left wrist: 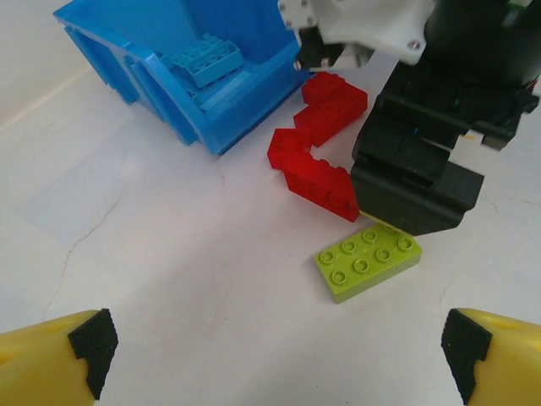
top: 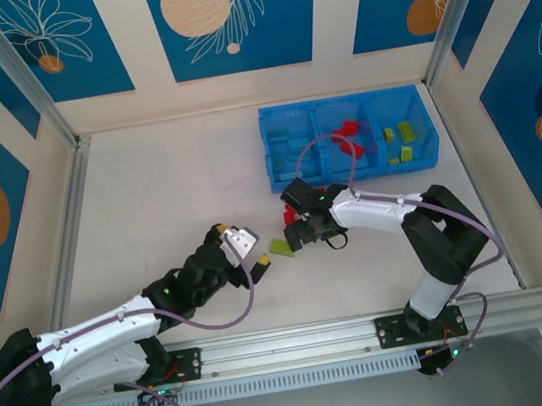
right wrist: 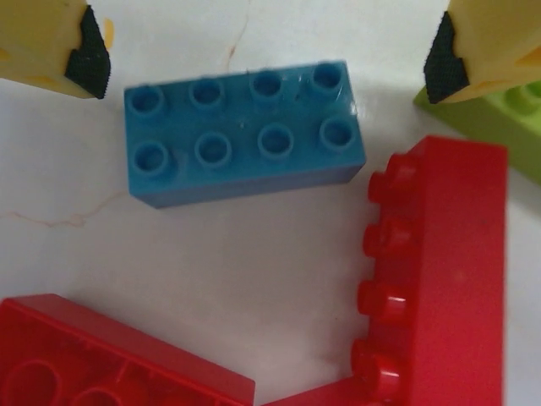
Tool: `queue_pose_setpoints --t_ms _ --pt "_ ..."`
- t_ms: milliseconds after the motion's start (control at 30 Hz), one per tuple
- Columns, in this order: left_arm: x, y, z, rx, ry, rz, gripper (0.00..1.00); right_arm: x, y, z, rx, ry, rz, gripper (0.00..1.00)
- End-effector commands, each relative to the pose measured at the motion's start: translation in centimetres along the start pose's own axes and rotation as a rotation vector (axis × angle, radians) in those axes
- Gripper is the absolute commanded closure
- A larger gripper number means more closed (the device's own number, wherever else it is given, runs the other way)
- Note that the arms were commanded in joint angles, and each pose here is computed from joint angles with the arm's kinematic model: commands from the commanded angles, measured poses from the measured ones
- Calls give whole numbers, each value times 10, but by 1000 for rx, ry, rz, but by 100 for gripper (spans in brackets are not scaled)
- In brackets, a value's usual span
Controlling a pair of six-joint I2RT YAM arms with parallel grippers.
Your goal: Sort the legos into containers by color
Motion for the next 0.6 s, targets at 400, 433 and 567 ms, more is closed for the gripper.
queue_pose_setpoints --t_ms 400,433,567 --pt "5 13 2 -2 -30 -47 0 12 -7 -9 -76 -52 -71 40" --pt "5 14 3 0 -30 -49 0 21 -7 -9 -80 -49 -100 41" --pt "6 13 3 4 -27 -55 0 70 -6 -6 -92 -32 -292 47"
Point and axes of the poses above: each hand's point on the last joint's axis, 136 mm out from that joint toward the fingers, its own x axis back along the fingers, its own z axis along the line the jaws close on, y = z × x, the point moved 10 cm from there along x, back along the fingers, and after that the axes turned 7 degrees about -x, right-handed, at the moved point
